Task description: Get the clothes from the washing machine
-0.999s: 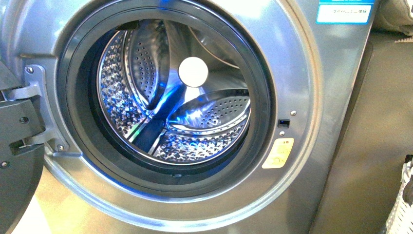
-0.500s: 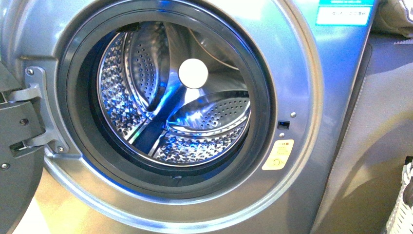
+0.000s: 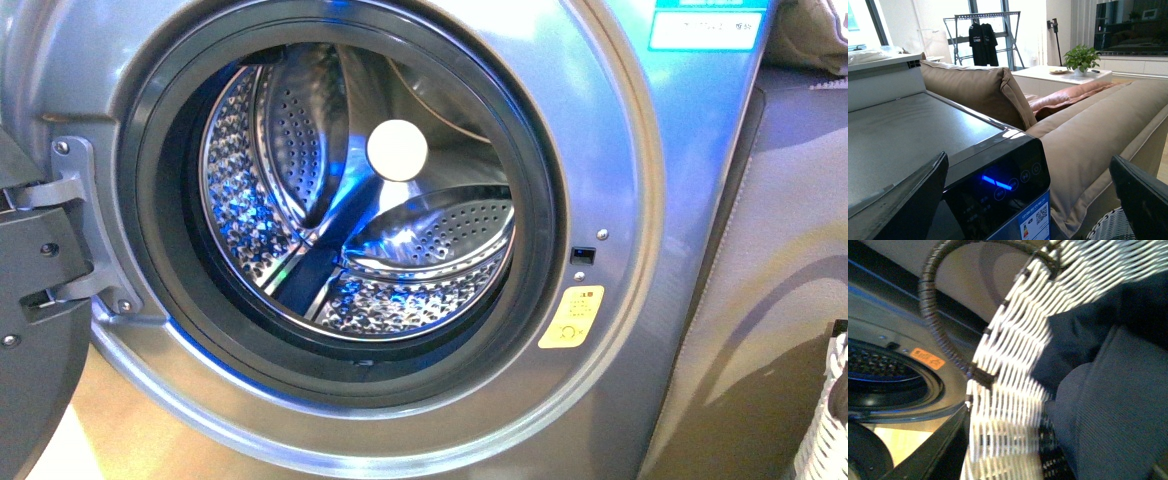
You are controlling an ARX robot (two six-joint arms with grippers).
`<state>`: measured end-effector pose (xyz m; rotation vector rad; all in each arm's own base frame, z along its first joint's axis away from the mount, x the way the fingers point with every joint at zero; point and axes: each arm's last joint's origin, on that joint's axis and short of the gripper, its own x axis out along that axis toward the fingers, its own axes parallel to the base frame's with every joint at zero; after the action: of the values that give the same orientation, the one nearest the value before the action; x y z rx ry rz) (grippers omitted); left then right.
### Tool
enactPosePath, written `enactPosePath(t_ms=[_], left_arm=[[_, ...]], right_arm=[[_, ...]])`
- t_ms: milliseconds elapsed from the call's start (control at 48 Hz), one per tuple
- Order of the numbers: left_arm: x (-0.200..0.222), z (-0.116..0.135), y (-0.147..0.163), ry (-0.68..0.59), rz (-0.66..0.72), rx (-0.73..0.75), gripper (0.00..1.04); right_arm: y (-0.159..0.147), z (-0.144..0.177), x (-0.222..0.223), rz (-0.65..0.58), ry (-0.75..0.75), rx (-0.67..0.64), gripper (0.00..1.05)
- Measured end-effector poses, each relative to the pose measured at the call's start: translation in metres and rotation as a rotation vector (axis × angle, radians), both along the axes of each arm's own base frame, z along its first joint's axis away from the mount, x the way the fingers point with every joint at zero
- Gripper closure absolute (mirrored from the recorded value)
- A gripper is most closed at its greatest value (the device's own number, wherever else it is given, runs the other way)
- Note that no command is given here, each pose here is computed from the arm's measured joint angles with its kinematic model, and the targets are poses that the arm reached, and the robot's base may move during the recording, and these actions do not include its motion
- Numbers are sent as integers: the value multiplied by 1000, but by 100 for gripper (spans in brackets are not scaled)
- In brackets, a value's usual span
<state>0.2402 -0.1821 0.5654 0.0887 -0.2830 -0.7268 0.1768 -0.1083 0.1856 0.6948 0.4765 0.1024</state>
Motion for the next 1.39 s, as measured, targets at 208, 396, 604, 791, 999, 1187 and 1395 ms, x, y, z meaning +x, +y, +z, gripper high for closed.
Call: enactPosePath(t_ms=[208, 396, 604, 791, 999, 1187, 1395], left_arm=[[0, 0, 0, 0, 0, 0, 6], [0, 0, 0, 0, 0, 0, 6], [0, 0, 0, 0, 0, 0, 6], [0, 0, 0, 0, 0, 0, 6], [0, 0, 0, 0, 0, 0, 6], [0, 0, 0, 0, 0, 0, 6], [0, 1, 0, -3, 0, -2, 6]], right_arm=[[22, 60, -4, 65, -218, -45, 8], [51, 126, -7, 81, -490, -190, 8], [83, 167, -11, 72, -675, -255, 8], [58, 160, -7, -32, -595, -150, 8], [15, 103, -10, -214, -154, 224, 8], [-11, 33, -24, -447, 110, 261, 8], [1, 24, -28, -387, 150, 221, 8]])
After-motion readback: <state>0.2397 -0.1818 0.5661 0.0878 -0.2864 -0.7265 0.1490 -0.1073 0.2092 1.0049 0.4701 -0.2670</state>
